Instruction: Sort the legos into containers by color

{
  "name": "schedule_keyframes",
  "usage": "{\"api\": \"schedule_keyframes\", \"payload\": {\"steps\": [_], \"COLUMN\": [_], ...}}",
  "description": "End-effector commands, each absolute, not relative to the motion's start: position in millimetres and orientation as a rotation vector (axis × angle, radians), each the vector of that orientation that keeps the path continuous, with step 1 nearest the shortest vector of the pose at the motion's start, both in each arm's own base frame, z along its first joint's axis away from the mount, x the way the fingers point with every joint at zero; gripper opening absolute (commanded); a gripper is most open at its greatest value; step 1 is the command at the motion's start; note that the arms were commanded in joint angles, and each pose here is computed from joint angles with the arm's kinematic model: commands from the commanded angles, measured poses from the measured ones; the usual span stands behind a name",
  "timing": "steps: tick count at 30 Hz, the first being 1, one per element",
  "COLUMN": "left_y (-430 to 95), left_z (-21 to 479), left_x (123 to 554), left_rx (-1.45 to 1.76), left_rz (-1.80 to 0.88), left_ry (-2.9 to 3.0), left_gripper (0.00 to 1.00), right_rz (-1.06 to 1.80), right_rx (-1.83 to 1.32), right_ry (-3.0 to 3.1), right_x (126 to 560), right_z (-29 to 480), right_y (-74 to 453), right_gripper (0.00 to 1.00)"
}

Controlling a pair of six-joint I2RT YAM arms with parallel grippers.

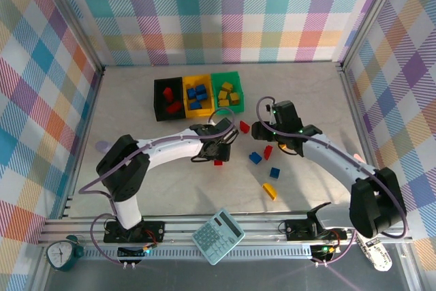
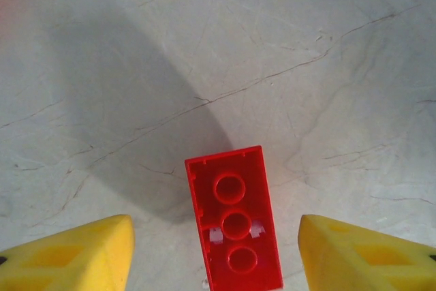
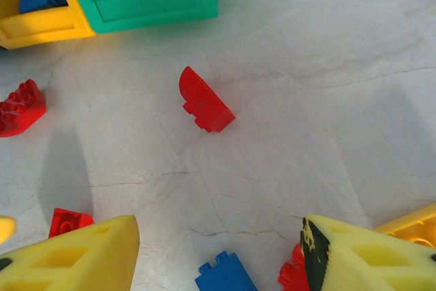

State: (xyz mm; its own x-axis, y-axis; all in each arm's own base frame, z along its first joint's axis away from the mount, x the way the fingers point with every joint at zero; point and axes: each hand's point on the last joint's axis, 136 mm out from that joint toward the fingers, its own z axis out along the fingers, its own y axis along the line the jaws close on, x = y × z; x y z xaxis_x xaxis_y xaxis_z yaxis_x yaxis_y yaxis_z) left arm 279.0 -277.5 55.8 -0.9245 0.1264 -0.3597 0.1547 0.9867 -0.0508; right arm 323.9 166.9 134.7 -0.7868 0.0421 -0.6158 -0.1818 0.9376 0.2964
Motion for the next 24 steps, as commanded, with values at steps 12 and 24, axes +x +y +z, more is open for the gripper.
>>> {"api": "schedule_keyframes", "payload": {"steps": [12,24], "left_y": [-292.0,-270.0], "left_z": [37.4,54.4], "left_x": [281.0,295.6], "left_rx": [0.247,0.233], "left_rz": [-0.112,-0.051], "left_ry": [2.799,2.769], "left_gripper": [0.48,0.31], "right_rz": [0.413,0.409], "right_rx": [-0.067,-0.071], "right_ry": [2.47,2.464], "right_x": [313.9,312.1], "right_z": [124.1,127.5], "right_y": [152.9,151.2], "right_gripper": [0.65,0.65]}}
